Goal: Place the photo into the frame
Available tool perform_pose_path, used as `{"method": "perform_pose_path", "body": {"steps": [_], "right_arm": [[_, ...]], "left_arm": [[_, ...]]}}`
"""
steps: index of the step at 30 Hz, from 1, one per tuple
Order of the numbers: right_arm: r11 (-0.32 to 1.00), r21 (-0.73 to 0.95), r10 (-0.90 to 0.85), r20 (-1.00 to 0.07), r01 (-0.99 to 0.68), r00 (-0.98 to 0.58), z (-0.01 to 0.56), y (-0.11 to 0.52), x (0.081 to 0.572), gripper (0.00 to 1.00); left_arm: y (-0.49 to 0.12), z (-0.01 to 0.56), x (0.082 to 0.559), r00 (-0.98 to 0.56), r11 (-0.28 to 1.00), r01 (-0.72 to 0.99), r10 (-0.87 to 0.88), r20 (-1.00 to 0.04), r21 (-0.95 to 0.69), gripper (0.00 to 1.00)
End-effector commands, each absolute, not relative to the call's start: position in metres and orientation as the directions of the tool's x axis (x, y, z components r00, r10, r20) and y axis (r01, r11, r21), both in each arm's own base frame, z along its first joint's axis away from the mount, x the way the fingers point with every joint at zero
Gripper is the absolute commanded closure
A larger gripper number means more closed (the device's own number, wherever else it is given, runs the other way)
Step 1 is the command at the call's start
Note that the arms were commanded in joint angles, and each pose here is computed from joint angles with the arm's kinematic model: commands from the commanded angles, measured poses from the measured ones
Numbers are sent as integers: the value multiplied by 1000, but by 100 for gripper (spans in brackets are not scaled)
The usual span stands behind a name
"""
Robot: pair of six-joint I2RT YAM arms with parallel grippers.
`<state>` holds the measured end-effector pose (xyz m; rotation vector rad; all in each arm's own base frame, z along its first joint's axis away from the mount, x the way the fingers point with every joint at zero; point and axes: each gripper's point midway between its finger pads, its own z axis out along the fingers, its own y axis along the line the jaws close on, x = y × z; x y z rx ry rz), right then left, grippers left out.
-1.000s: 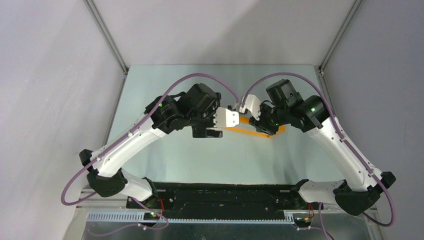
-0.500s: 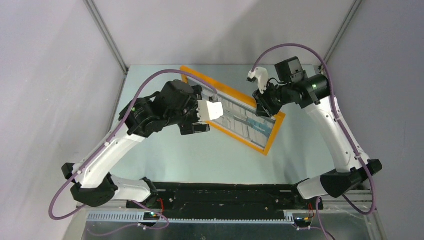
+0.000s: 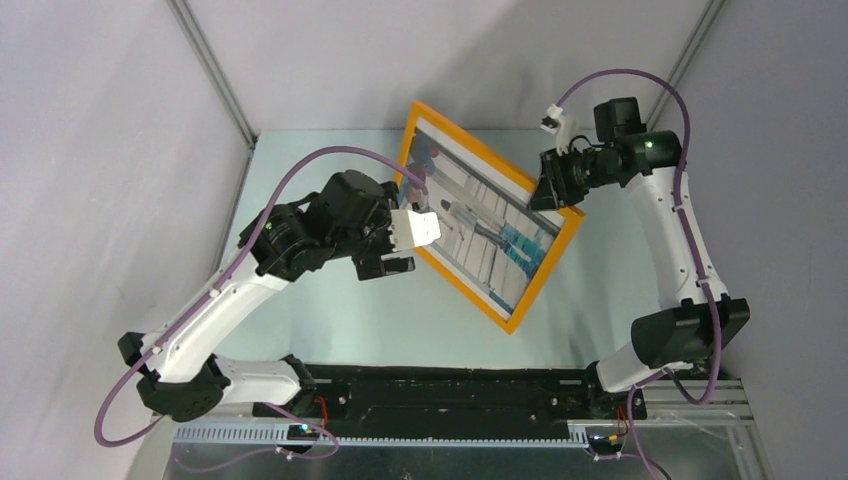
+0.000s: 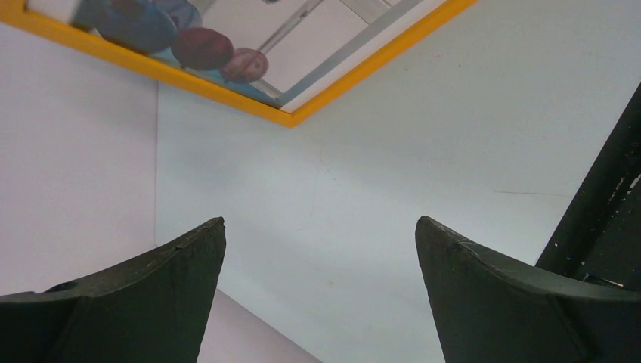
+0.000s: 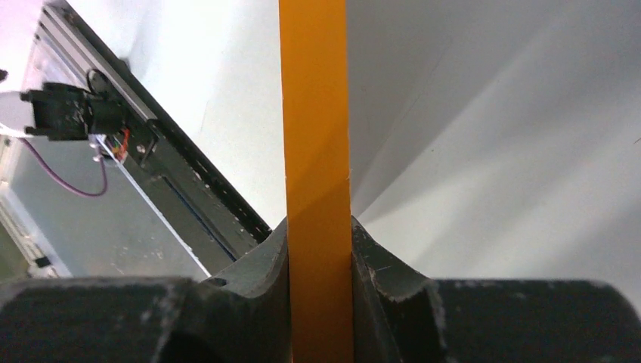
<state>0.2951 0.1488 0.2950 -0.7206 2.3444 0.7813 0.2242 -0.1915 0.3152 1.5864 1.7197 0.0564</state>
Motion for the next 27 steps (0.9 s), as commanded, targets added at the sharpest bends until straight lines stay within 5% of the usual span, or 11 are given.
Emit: {"method": "perform_pose_path", "body": {"steps": [1, 27], "right_arm": [[655, 430, -184, -707, -621, -683, 314, 147, 311, 100], [739, 574, 254, -722, -352, -644, 227, 67, 336, 100]], "left_arm": [[-192, 319, 221, 70, 268, 826, 823, -564, 495, 0], [-176, 261, 240, -131, 427, 826, 780, -611, 368, 0]]}}
